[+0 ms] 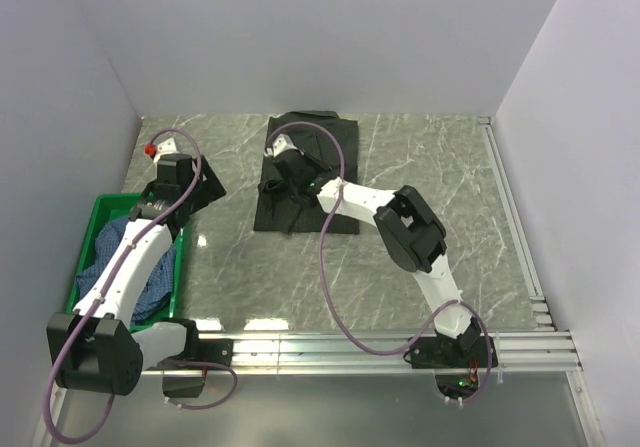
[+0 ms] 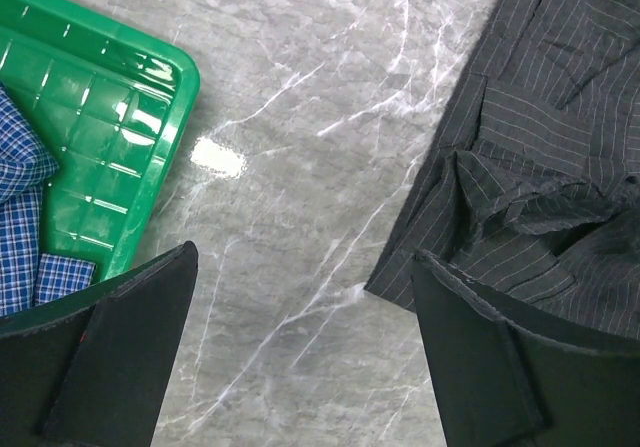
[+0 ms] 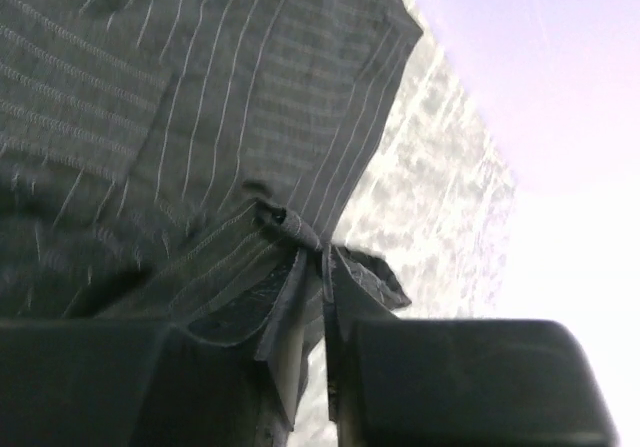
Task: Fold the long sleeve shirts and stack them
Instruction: Fold the shirt
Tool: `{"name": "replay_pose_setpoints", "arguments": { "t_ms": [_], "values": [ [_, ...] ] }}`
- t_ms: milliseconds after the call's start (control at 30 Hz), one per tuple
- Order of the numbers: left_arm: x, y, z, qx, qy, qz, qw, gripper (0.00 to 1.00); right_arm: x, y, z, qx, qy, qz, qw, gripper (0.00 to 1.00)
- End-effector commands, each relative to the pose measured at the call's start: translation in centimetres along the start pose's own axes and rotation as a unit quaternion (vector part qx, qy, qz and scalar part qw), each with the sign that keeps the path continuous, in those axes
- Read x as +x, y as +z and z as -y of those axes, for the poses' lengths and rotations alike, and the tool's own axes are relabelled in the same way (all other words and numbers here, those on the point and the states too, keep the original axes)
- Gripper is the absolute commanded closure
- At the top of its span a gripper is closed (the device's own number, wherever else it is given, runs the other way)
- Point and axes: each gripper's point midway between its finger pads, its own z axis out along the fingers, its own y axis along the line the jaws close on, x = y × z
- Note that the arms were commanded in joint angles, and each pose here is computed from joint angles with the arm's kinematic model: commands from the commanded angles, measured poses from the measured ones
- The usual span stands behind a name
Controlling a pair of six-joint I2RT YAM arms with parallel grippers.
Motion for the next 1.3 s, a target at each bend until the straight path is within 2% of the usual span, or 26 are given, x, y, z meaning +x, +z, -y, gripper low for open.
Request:
{"name": "replay_pose_setpoints", "arguments": {
  "t_ms": [0, 33, 167, 300, 433, 533, 800, 1067, 1267],
  "values": [
    [-0.5, 0.2, 0.4, 0.011, 0.002, 0.008, 1.000, 0.07, -3.7, 0.8, 3.1, 0.050, 0.019, 0.041, 0.998, 0.78],
    [-0.4, 0.2, 0.4, 0.011, 0.003, 0.007, 1.000, 0.07, -3.7, 1.2, 3.0, 0.056, 0.017, 0.036, 0.998, 0.76],
    [-0.4, 0.2, 0.3, 0.009, 0.002, 0.006, 1.000, 0.07, -5.7, 1.1, 5.0, 0.080, 0.032, 0.049, 0.995, 0.54],
    [-0.5, 0.2, 0.3, 0.008, 0.001, 0.007, 1.000, 0.07, -6.9, -0.1, 6.4, 0.077, 0.065, 0.061, 0.993, 0.47],
    [-0.4, 0.3, 0.0, -0.001, 0.000, 0.004, 1.000, 0.07, -7.5, -2.5, 6.7, 0.048, 0.088, 0.070, 0.993, 0.47],
    [-0.5, 0.3, -0.5, -0.013, -0.005, 0.006, 1.000, 0.07, -6.9, -4.9, 5.1, -0.005, 0.106, 0.078, 0.991, 0.49],
    [-0.7, 0.7, -2.1, -0.036, -0.036, -0.001, 0.999, 0.06, -6.5, -13.2, -4.5, -0.192, 0.166, 0.101, 0.962, 0.49],
    [-0.6, 1.3, -2.6, -0.026, -0.055, -0.015, 0.998, 0.06, -6.4, -15.5, -11.5, -0.267, 0.129, 0.094, 0.950, 0.49],
    [-0.5, 1.4, -2.2, -0.016, -0.055, -0.019, 0.998, 0.07, -4.5, -14.7, -14.6, -0.275, 0.081, 0.068, 0.956, 0.50]
  ]
}}
